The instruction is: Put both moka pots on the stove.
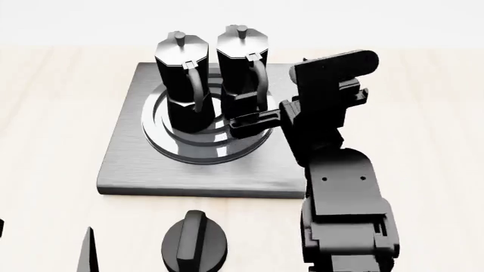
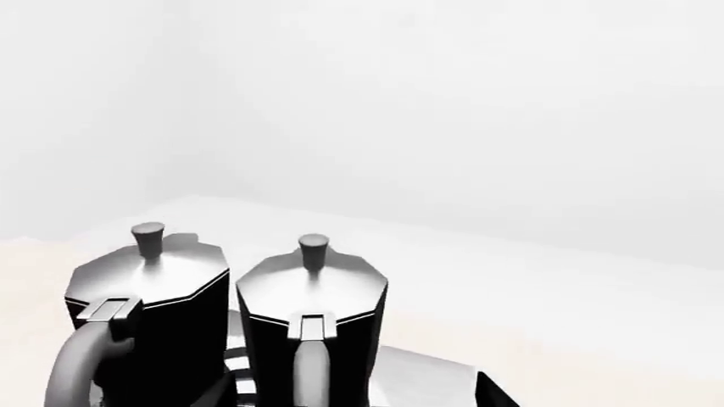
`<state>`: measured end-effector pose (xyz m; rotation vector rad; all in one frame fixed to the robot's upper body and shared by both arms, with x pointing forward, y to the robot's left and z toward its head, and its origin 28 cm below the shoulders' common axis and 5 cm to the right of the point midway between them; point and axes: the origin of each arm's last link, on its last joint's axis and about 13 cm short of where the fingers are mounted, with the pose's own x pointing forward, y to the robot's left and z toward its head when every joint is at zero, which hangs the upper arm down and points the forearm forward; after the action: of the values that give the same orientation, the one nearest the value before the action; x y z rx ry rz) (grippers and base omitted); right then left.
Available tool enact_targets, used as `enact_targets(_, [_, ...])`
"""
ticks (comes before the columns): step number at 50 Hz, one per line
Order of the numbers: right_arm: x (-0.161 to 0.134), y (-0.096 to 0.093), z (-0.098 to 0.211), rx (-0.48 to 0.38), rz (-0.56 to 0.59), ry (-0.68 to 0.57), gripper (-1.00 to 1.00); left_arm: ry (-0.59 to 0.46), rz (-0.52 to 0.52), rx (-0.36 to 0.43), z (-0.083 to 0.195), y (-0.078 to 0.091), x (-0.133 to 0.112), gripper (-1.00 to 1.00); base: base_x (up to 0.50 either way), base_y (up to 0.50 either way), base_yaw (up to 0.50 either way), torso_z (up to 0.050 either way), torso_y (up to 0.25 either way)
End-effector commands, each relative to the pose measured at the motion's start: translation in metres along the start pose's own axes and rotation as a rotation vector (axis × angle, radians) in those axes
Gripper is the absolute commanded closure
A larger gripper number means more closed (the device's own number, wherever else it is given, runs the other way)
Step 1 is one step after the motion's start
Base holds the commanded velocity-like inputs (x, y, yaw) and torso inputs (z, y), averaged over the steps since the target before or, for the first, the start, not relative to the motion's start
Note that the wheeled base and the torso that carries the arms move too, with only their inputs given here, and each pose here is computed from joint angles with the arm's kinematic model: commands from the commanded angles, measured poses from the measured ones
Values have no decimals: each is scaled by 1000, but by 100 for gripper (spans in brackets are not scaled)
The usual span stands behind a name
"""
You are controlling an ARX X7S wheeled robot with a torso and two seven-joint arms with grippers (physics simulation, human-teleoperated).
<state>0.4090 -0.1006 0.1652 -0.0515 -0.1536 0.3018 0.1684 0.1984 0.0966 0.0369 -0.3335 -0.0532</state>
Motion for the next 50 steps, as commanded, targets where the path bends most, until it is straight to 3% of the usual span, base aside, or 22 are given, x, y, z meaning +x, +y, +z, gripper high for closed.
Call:
enact_targets(1, [-56,15,39,-58,-199,-178,-100,-1,-6,1,-3,-2,4,-100,0,0,0,0,0])
enact_targets(4, [-75,20,46,-148,-272,-253,-100,-1,-5,-2,-2,-2,5,-100,0,0,0,0,0])
enact_targets(9, [-100,28,37,-196,-298,-280,-100,-2,-6,0,-1,-2,3,-100,0,0,0,0,0])
enact_targets(33, [-171,50,-10,-126,-278,-239,-100,-2,7,2,3,-5,-18,-100,0,0,0,0,0])
enact_targets(50, [-202,58,-37,-106,-282,-190,-100,-8,6,4,7,-4,-21,-100,0,0,0,0,0])
